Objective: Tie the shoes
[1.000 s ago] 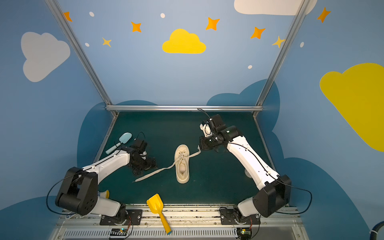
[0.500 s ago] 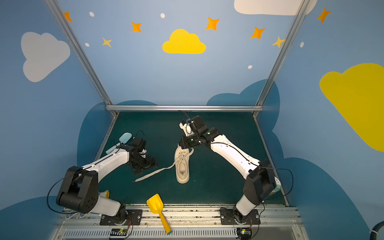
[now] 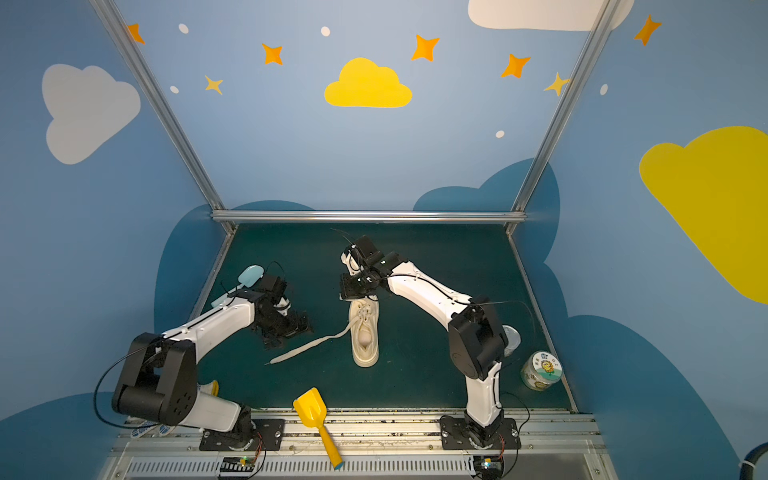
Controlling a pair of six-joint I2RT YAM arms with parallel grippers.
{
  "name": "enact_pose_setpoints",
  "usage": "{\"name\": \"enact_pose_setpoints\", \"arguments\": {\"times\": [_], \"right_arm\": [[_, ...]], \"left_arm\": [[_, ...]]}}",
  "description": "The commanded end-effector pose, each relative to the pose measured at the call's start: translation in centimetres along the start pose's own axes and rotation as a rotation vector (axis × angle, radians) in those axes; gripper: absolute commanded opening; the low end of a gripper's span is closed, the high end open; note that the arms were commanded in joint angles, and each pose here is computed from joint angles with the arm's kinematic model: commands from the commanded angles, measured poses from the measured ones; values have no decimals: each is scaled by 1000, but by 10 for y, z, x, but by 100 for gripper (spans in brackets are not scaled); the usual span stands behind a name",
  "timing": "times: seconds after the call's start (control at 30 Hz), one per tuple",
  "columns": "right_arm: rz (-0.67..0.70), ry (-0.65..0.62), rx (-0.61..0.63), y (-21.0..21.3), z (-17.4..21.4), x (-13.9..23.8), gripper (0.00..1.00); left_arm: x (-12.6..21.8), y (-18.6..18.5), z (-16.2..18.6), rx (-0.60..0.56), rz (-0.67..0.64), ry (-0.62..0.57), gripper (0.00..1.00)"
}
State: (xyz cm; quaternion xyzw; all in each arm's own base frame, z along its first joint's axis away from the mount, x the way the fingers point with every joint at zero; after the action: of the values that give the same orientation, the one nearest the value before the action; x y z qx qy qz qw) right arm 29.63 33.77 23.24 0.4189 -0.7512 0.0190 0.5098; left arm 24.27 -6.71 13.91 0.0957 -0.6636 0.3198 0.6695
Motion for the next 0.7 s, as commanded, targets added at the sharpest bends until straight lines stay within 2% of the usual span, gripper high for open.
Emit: {"name": "enact_pose_setpoints", "arguments": {"times": [0.0,0.33,0.67], "right_arm": [[-6,53,-8,7,-1,-14,5],[-28,149,17,20,-3,-55,6],[-25,205,-3,14,-2,-87,9]], "left_arm": [[3,5,5,-13,6,5,98],[1,13,9,-7,-4,17,97],[-2,21,14,13,-32,4,96]]}}
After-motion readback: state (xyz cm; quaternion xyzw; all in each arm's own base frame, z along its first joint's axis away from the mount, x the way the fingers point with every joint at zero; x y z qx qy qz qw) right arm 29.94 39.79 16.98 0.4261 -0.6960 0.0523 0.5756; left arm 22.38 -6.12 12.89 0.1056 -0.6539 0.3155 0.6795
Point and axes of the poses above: each gripper's point midway between its finger pads, its own x axis back along the fingers, its own y axis along the line the jaws close on, z = x × y, the point moved 10 cm from there along x, back along the fingers, and after that the axes turned 15 degrees about x, right-handed, at the moved point
